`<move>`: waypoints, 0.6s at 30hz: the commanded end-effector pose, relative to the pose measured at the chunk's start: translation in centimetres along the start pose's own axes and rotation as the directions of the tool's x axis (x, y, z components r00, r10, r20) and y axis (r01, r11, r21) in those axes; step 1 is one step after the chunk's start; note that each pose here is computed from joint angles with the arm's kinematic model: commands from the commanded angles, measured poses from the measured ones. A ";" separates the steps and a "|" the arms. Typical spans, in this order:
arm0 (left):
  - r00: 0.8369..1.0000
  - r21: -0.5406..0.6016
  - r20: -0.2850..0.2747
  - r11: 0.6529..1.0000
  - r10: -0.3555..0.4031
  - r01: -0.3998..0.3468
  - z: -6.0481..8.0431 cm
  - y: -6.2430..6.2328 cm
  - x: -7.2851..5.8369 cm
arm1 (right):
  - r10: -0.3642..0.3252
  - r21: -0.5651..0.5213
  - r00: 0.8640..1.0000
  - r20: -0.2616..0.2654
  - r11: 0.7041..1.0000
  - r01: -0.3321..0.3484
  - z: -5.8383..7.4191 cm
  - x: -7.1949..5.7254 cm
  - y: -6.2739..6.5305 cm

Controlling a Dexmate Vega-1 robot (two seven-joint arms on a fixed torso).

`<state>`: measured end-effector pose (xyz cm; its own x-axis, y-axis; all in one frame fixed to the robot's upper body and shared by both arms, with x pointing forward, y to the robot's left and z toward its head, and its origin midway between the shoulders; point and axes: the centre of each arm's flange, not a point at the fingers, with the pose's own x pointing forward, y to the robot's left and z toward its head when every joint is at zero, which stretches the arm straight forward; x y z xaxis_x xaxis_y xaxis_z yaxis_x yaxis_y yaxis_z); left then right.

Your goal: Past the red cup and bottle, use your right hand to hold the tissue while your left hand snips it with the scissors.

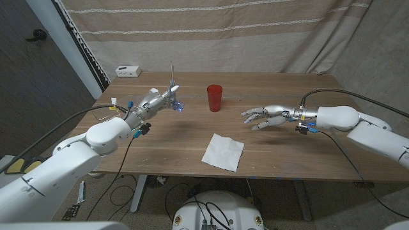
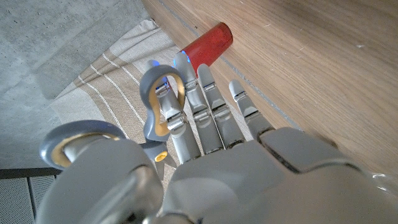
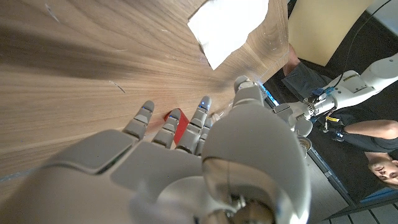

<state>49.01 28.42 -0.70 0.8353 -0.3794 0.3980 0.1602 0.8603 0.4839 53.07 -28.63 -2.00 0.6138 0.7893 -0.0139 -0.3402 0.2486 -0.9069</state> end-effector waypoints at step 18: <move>1.000 -0.024 -0.017 1.000 0.014 -0.015 -0.6 0.2 0.0 | 0.046 -0.081 0.999 -0.004 0.996 -0.047 0.9 1.3 2.5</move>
<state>49.16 28.62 -0.95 0.8408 -0.3706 0.3945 0.1483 0.8587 0.4906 52.48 -27.49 -3.33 0.6147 0.7879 -0.0377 -0.3085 0.1961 -0.9308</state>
